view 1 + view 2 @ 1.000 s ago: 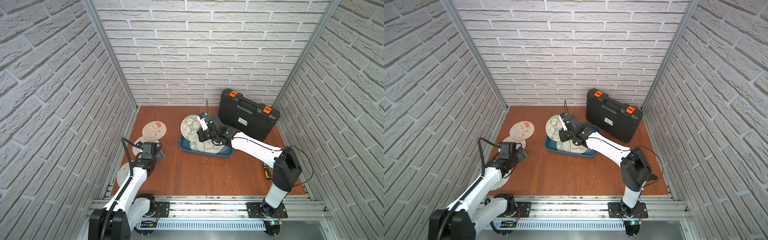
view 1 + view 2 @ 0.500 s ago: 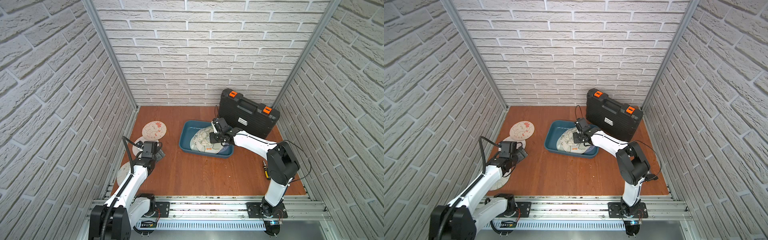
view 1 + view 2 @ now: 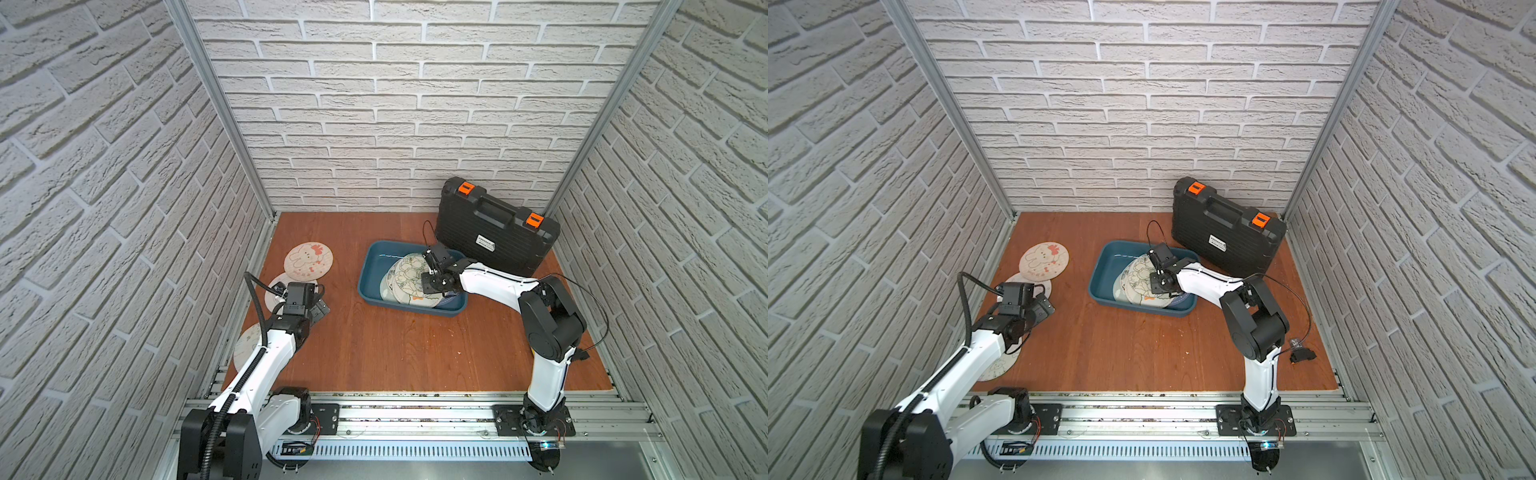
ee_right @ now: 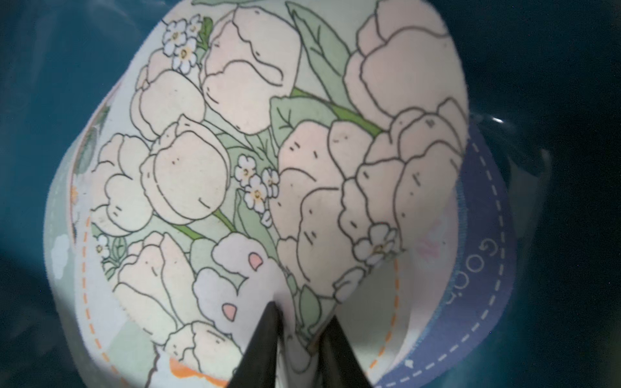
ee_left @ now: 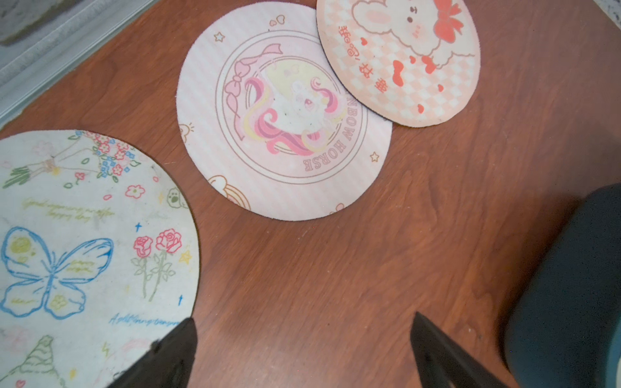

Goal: Put the coasters into the storage box
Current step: Place the coaster in the storage box.

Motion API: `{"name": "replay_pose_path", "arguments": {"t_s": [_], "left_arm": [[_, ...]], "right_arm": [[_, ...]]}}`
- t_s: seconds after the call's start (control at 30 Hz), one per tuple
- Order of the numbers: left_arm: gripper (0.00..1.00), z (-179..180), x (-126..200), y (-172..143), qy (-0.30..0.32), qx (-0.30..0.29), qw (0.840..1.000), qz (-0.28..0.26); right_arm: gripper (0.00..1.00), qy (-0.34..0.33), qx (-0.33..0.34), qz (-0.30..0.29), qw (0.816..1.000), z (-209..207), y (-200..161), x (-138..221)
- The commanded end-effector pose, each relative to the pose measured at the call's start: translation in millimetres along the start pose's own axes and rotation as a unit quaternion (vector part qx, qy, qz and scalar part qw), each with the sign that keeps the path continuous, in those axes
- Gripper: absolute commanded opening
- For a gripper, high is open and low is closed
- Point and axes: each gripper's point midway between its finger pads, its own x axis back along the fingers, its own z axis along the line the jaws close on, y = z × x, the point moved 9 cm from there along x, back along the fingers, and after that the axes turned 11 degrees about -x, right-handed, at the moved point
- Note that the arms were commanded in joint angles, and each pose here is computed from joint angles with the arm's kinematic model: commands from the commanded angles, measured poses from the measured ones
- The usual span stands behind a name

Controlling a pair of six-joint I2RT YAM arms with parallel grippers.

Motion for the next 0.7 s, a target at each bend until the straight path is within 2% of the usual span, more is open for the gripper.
{"name": "replay_pose_path", "arguments": {"t_s": [0.0,0.2,0.4,0.67], "left_arm": [[0.98,0.9,3.4,5.3,0.010,-0.001,1.000,-0.011],[0.98,2.7,6.4,8.5,0.023,-0.006,1.000,-0.014],[0.98,6.5,8.9,10.7,0.045,0.000,0.999,-0.018],[0.98,20.1,13.3,12.4,0.101,0.001,0.995,0.004]], "right_arm": [[0.34,-0.017,0.001,-0.008,1.000,-5.4,0.8,5.7],[0.47,-0.015,0.005,-0.037,0.999,-7.6,8.3,31.9],[0.50,0.020,0.011,-0.057,0.998,1.6,14.2,64.2],[0.51,0.126,0.074,-0.055,0.988,45.9,1.9,87.9]]}}
